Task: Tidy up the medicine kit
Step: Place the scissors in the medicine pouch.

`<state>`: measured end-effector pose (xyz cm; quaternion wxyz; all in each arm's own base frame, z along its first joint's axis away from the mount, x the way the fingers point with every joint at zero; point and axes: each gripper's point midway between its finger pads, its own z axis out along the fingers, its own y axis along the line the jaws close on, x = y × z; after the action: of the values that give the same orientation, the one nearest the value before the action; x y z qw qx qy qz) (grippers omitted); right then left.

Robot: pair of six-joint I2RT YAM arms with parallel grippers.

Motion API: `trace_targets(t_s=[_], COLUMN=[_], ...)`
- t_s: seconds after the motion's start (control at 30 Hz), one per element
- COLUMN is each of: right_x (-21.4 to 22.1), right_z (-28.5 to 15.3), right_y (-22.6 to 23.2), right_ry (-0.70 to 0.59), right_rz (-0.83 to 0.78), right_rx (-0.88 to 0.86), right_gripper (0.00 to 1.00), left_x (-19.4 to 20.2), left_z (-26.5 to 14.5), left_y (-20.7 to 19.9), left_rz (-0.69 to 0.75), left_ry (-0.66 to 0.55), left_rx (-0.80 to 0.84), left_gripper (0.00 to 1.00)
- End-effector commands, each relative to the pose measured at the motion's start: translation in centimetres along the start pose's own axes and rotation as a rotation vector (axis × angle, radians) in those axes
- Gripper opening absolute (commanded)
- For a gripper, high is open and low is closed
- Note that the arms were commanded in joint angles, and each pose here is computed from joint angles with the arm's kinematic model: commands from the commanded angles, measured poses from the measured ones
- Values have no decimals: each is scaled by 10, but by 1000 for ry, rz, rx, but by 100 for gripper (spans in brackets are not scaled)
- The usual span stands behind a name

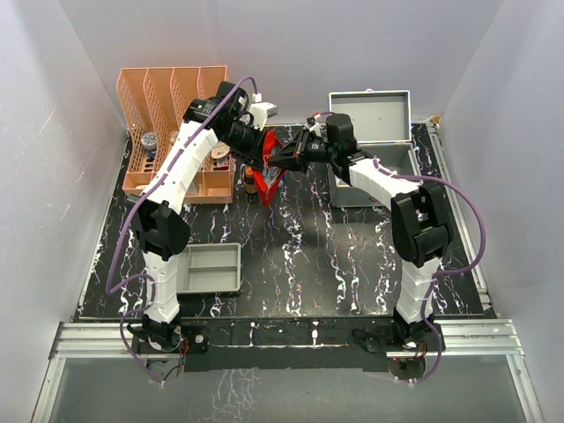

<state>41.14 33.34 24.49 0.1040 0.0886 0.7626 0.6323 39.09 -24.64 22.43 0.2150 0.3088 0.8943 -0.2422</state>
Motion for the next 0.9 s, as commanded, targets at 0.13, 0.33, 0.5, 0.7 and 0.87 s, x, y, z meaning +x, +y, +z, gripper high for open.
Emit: trace_targets(t_s=[0.13,0.33,0.5,0.7,0.87], right_x=[11,4,-2,-9,-11], right_z=[-2,4,4,-5,-9], right_y=[11,-8,-3,14,14], right_ry=[17,10,-7,-40,-60], right_rz=[-45,-40,-60,-98,-104], right_rx=[-34,42,34,4,13], right_gripper=[0,7,20,22,17], left_x=[-16,-15,-13,-12,-11], left_z=[-34,-35,-37,-36,-34], left_y=[-21,-24,-25,-26,-27], left_rz=[40,43,46,47,43], left_ry=[-95,-94,-89,-85,-81], left_rx=[27,30,33,39,50], left_gripper=[0,0,0,0,0])
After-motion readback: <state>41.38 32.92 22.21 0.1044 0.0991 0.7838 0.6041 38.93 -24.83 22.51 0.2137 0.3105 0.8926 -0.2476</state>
